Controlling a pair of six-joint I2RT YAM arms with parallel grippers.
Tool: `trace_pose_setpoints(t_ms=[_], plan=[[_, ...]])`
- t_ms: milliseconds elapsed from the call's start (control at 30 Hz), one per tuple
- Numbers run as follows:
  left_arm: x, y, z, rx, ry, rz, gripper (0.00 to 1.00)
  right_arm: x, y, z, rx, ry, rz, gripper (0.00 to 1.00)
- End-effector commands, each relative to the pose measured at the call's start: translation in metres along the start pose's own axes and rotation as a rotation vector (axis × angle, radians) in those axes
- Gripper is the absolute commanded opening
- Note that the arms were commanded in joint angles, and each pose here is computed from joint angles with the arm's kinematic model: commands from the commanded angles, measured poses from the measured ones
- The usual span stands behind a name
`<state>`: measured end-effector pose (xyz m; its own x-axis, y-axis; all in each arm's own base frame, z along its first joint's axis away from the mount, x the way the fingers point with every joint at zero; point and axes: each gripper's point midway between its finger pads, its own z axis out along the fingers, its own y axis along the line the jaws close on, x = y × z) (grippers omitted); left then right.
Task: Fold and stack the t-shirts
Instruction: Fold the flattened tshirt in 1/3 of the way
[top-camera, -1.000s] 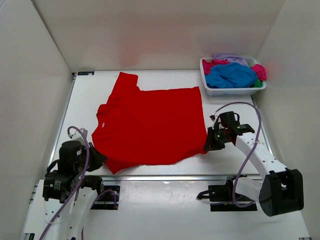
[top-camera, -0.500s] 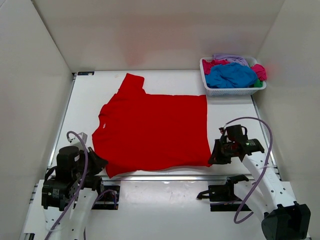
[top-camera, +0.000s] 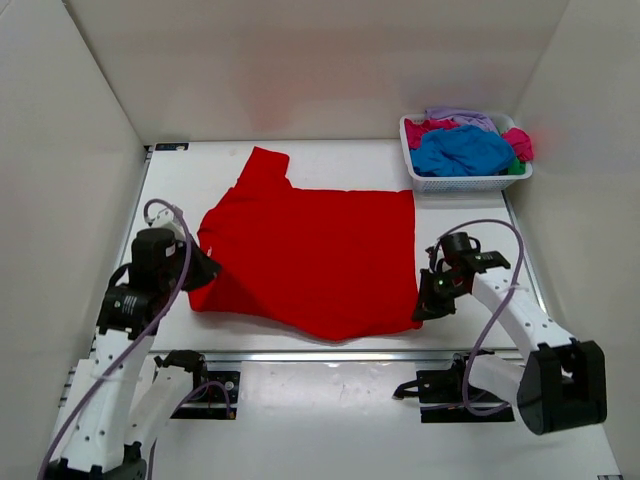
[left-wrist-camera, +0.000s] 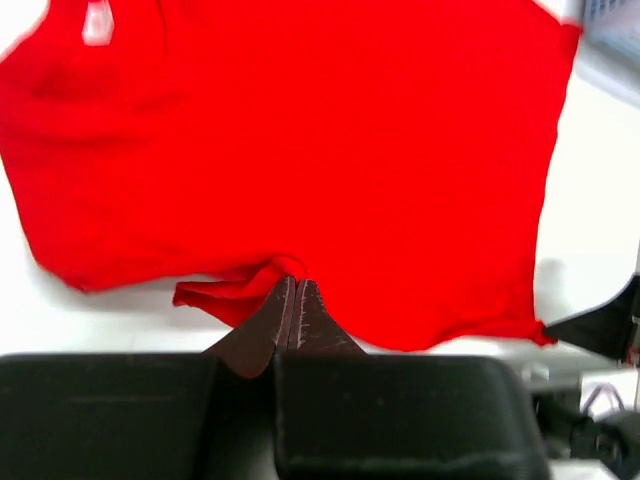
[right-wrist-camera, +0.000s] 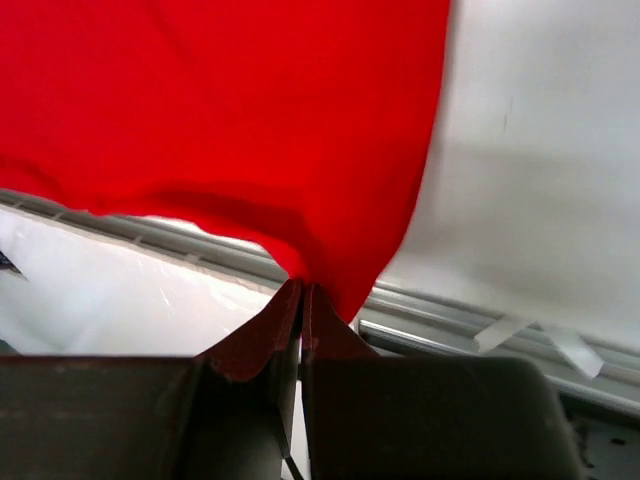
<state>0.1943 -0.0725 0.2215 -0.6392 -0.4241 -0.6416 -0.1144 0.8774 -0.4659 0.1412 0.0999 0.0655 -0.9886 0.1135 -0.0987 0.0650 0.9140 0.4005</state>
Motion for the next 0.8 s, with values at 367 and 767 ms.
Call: trace_pose_setpoints(t_ms=[367, 767], plan=[[-0.088, -0.022, 0.044, -0.077, -0.174, 0.063, 0.00, -0.091, 0.010, -0.011, -0.021, -0.089, -0.118, 0.00], [-0.103, 0.000, 0.089, -0.127, -0.176, 0.072, 0.00, -0.127, 0.007, -0.002, -0.025, -0.141, -0.158, 0.00]])
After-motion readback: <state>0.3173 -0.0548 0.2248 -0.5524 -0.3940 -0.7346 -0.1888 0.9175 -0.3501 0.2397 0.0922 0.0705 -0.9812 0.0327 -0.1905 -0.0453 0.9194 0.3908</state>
